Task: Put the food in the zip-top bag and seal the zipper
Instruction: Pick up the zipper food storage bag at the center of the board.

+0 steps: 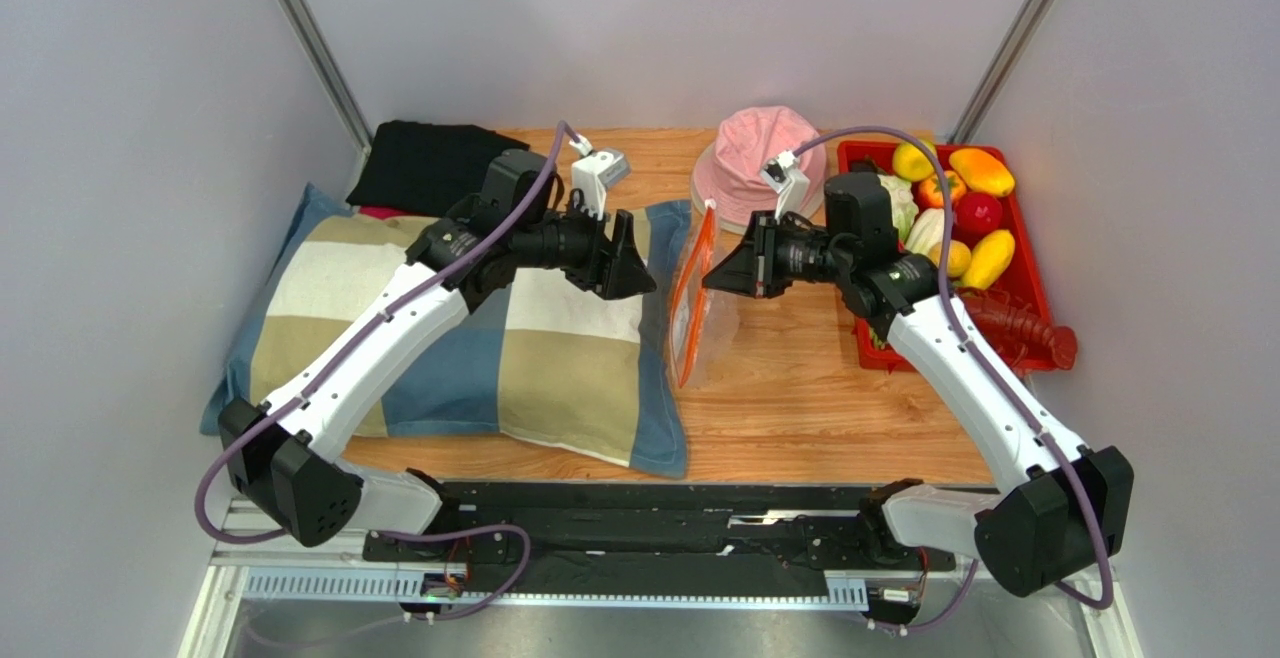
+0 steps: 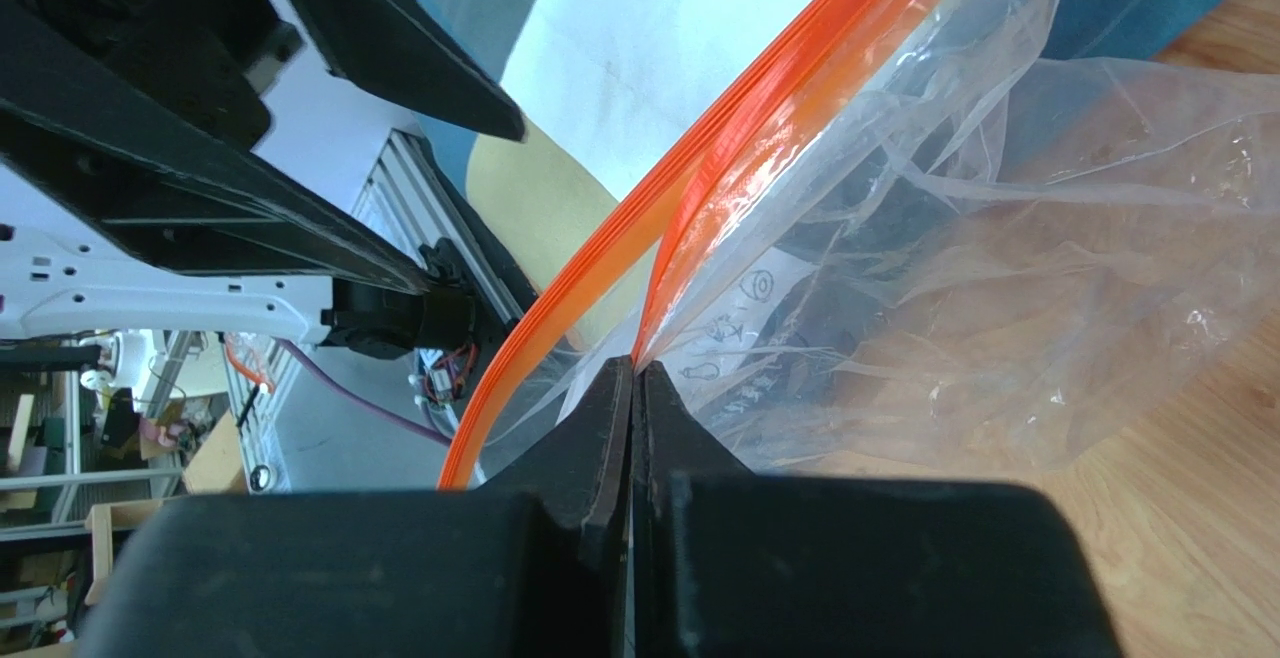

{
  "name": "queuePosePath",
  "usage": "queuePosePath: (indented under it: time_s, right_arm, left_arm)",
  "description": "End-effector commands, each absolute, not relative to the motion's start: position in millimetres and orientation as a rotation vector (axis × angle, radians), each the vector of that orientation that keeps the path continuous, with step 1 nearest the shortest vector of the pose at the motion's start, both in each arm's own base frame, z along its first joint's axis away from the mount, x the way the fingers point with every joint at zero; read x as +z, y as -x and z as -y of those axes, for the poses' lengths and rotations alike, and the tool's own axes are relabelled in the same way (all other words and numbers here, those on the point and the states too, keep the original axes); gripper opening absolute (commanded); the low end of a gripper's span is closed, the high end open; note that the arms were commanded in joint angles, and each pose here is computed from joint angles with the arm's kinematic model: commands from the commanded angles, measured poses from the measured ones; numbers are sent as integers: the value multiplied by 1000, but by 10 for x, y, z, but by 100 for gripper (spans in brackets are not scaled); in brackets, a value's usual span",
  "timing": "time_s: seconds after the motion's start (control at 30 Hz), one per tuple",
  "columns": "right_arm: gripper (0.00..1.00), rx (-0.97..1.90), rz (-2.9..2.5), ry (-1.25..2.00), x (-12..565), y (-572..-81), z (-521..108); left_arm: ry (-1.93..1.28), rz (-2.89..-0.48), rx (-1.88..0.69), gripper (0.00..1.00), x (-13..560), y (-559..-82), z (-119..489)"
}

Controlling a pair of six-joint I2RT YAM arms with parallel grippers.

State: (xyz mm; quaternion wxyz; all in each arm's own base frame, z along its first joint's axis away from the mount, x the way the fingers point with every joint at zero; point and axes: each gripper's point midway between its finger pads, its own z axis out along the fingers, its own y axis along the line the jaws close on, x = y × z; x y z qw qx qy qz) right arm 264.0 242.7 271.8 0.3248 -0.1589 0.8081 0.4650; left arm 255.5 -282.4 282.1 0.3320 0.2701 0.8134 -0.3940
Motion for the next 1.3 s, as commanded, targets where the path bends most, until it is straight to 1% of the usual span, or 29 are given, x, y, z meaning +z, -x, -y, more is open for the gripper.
queuePosePath:
  time_s: [0.0, 0.1, 0.27, 0.37, 0.5, 0.6, 0.63, 0.77, 1.0, 1.27]
  right_arm:
    - [0, 1289, -1977, 476, 3068, -2590, -2480]
    - [0, 1282, -1977, 508, 3026, -2560, -2477]
    - [0, 1262, -1974, 561, 2975, -2486, -2442]
    - [0, 1234, -1984, 562, 2934, -2466, -2395]
    - [0, 1191, -1979, 604, 2857, -2432, -2347]
    - [0, 1179, -1990, 574, 2813, -2483, -2345]
    - [0, 1179, -1982, 575, 2828, -2493, -2349]
    - [0, 1198, -1957, 566, 2829, -2528, -2380]
    - [0, 1250, -1930, 570, 2948, -2512, -2430]
    - [0, 1286, -1915, 576, 2986, -2444, -2430]
  left_arm:
    - [-713, -2047, -1103, 65, 3015, -2591, 3048]
    - [-744, -2052, -1089, 63, 2977, -2588, 3216]
    - [-786, -2079, -1091, 64, 2849, -2527, 3337]
    - [-794, -2082, -1077, 64, 2875, -2540, 3331]
    - [-797, -2020, -1015, 62, 3071, -2619, 3275]
    - [-767, -2026, -984, 61, 3192, -2664, 3239]
    - [-769, -2069, -975, 61, 3126, -2653, 3226]
    - [-762, -2101, -1011, 62, 3122, -2622, 3286]
    - [-759, -2167, -974, 61, 2881, -2642, 3334]
    - [-749, -2227, -940, 52, 2690, -2709, 3352]
